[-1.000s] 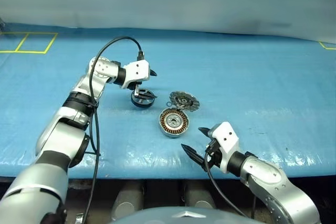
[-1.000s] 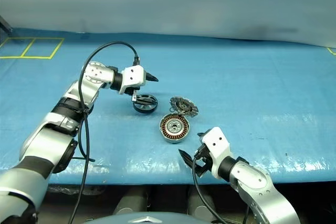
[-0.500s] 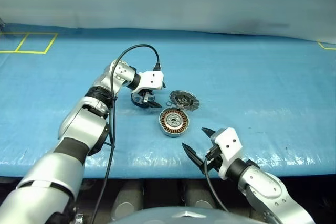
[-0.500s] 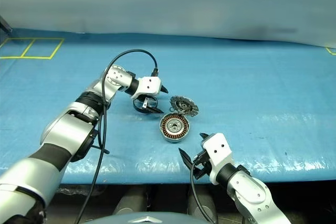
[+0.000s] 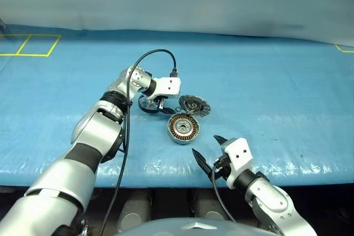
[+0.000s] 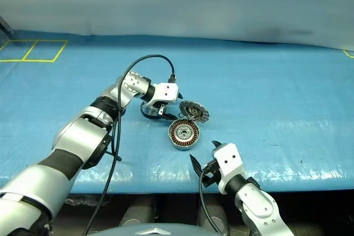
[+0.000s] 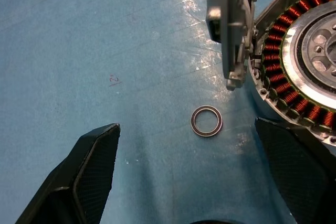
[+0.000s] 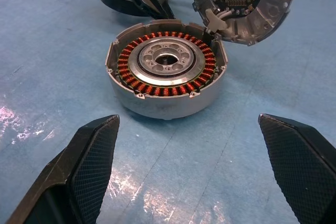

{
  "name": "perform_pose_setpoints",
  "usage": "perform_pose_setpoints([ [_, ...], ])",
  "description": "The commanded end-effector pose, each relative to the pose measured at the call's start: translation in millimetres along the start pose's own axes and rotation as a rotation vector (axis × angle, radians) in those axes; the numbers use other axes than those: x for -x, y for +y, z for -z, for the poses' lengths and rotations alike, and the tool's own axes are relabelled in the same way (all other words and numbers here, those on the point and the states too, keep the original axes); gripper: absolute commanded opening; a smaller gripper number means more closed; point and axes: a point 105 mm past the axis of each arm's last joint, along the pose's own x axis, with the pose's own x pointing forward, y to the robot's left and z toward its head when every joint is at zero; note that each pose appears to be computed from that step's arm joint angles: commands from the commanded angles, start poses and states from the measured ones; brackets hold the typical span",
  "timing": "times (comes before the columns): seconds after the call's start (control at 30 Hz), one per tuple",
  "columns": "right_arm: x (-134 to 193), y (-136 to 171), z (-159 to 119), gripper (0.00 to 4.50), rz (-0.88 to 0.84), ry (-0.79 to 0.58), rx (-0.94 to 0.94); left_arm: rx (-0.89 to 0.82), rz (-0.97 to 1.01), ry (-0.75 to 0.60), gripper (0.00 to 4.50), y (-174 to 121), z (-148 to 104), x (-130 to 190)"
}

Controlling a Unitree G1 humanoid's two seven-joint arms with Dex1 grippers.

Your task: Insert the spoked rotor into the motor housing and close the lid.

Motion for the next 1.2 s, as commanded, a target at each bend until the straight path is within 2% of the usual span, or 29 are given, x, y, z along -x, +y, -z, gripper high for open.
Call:
perform_pose_setpoints([
  [0.03, 0, 0, -10, 4.48, 0.008, -0.046, 0.015, 0.003, -0.055, -0.004, 4.5, 13, -9, 4],
  [0.27, -2, -1, -10, 4.48, 0.016, -0.045, 0.019, 0.081, -0.114, -0.019, 4.5, 17, -7, 0],
  [0.73, -4, 0, -11, 4.48, 0.02, -0.051, 0.017, 0.24, -0.088, -0.052, 4.5, 9, 2, -6],
  [1.2, -1, 1, -12, 4.48, 0.034, -0.052, 0.013, 0.277, -0.086, -0.058, 4.5, 4, 2, -15],
])
